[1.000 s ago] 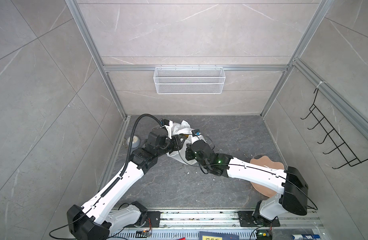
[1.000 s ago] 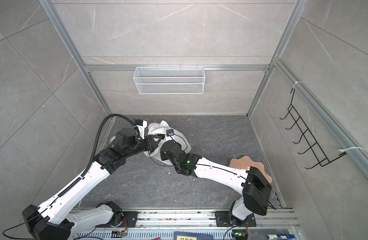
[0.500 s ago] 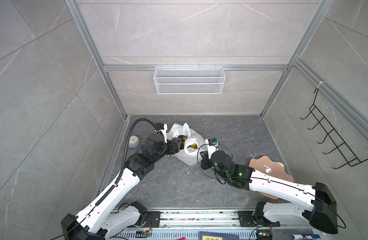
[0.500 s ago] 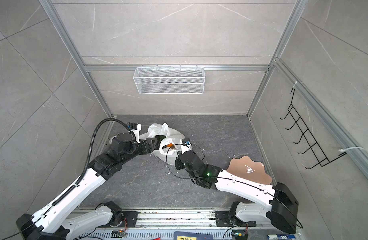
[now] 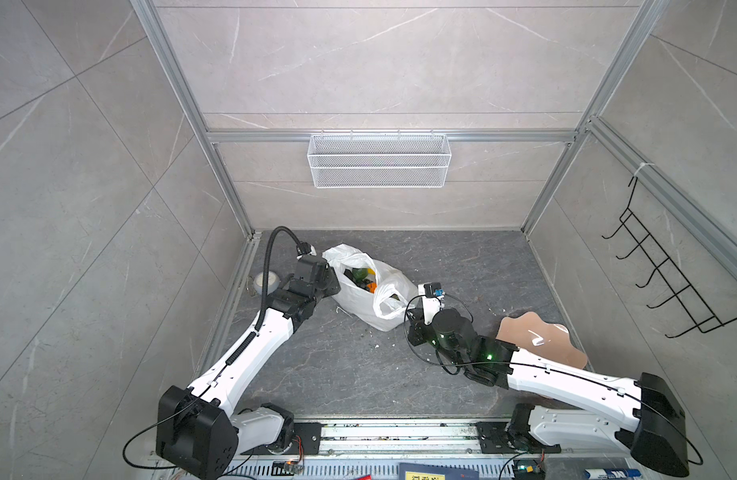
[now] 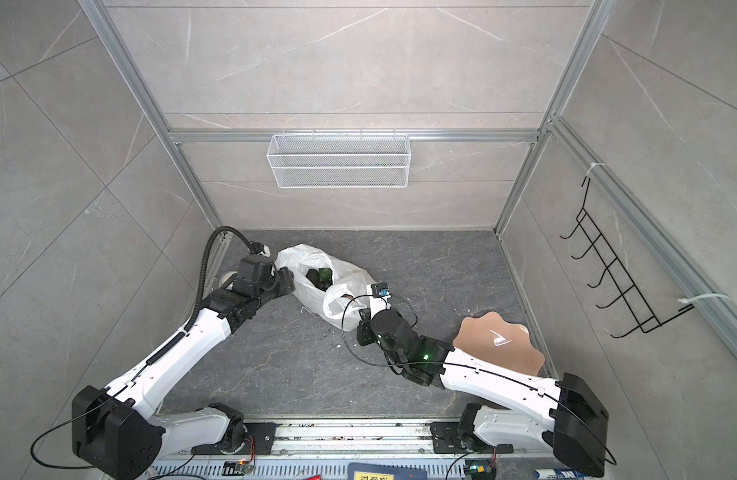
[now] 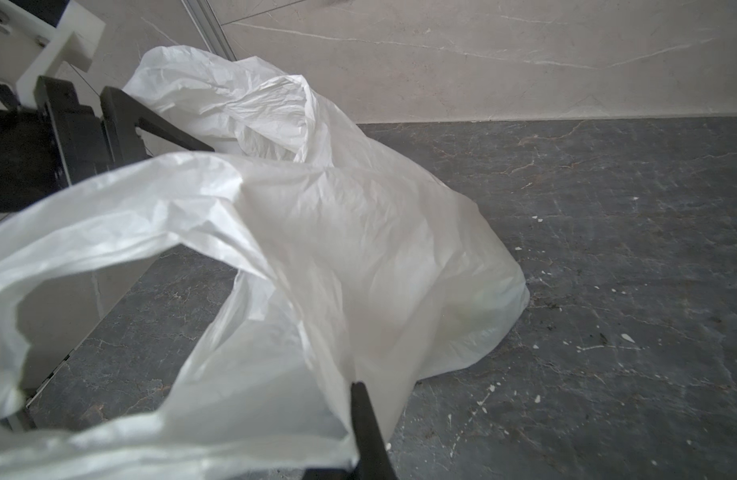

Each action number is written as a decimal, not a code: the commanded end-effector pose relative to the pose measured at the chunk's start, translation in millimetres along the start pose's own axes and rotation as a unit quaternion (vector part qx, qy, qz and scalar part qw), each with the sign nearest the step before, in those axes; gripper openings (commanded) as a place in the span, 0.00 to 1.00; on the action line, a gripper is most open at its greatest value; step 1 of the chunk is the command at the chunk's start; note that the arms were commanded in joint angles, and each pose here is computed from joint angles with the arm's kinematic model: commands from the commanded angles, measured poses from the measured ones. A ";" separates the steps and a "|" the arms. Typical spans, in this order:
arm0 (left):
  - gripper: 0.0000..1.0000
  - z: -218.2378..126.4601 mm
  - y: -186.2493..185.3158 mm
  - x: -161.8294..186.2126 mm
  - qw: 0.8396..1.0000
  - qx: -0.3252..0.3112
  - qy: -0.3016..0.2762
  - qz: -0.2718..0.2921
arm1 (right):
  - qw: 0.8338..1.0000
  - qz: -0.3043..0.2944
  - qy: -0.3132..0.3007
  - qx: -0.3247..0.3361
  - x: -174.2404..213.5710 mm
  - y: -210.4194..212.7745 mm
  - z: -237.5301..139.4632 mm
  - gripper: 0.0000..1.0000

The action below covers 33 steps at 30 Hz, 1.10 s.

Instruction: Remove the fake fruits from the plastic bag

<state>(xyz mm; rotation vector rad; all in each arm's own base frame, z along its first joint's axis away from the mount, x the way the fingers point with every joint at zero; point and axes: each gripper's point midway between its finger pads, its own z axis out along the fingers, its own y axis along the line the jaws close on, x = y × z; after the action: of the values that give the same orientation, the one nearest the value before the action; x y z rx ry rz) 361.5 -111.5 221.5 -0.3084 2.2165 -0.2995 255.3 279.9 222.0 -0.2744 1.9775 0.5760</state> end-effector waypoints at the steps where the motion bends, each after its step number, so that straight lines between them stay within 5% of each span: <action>1: 0.65 -2.7 -21.8 -13.8 0.996 0.077 -0.006 -0.036 | 1.000 -0.005 -0.002 0.002 4.5 -5.6 -3.1 0.00; 4: 0.69 -0.5 -38.6 -9.5 0.991 0.124 0.008 -0.052 | 1.000 -0.006 0.002 -0.007 10.1 -4.0 -1.2 0.00; 14: 0.65 37.1 -18.1 25.3 0.992 0.065 0.077 -0.082 | 1.000 -0.004 -0.011 -0.006 10.1 -7.8 -3.9 0.00; 23: 0.08 45.3 -8.5 47.2 0.986 0.093 0.088 -0.103 | 0.998 0.056 -0.007 -0.003 10.6 -48.4 6.7 0.00; 28: 0.00 13.3 1.5 37.8 0.985 0.119 0.010 -0.128 | 0.994 0.106 -0.012 -0.019 -14.9 -76.1 40.7 0.00; 33: 0.00 -2.1 9.0 3.0 0.987 0.105 -0.026 -0.122 | 0.993 0.096 -0.017 -0.069 -63.7 -46.9 102.4 0.00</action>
<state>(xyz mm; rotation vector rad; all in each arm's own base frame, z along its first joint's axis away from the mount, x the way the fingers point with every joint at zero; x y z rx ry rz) 336.6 -123.4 178.2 -0.4392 2.2076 -0.6887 359.0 251.7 179.1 -0.1055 2.0714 0.6922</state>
